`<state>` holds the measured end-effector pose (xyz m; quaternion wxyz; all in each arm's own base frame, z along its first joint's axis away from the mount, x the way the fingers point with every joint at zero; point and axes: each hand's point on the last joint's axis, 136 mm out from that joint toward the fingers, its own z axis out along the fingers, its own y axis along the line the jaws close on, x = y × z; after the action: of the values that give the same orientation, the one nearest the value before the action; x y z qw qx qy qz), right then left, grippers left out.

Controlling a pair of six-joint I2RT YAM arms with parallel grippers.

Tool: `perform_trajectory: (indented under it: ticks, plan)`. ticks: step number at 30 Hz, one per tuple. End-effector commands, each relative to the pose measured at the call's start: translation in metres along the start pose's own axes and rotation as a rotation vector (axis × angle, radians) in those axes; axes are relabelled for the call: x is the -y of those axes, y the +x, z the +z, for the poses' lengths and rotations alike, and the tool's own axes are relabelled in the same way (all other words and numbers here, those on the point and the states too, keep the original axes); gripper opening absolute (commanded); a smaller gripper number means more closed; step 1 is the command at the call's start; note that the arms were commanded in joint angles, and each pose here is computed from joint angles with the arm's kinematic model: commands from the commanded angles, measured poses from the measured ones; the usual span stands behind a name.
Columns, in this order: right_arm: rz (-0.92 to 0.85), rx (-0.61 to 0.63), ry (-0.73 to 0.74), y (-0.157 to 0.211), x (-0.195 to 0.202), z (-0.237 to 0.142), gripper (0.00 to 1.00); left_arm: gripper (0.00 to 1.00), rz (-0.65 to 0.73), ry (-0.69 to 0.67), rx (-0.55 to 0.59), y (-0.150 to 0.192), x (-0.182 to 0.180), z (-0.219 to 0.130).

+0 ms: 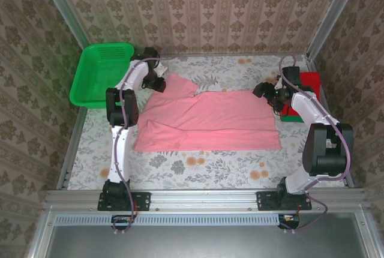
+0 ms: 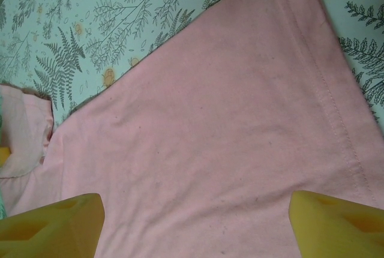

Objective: Fold and stack the t-shirts

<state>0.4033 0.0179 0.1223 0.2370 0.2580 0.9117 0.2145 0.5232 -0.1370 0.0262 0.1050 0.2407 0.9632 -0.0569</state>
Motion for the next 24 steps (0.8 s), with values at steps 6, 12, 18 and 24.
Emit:
perform_trajectory:
  ticks: [6,12,18,24]
  plan:
    - [0.035,-0.004,0.031,-0.003,0.005,0.003,0.81,0.03,-0.020,0.051,-0.072,0.018,0.006,0.016]
    - [0.126,-0.008,0.231,-0.012,0.038,0.014,0.77,0.00,-0.032,0.065,-0.060,0.015,0.008,0.014]
    - [0.140,-0.031,0.370,-0.036,0.054,0.042,0.66,0.00,-0.046,0.090,-0.022,0.012,0.011,0.011]
    - [0.123,-0.032,0.425,-0.056,0.050,0.071,0.51,0.00,-0.068,0.104,0.001,0.010,0.010,0.008]
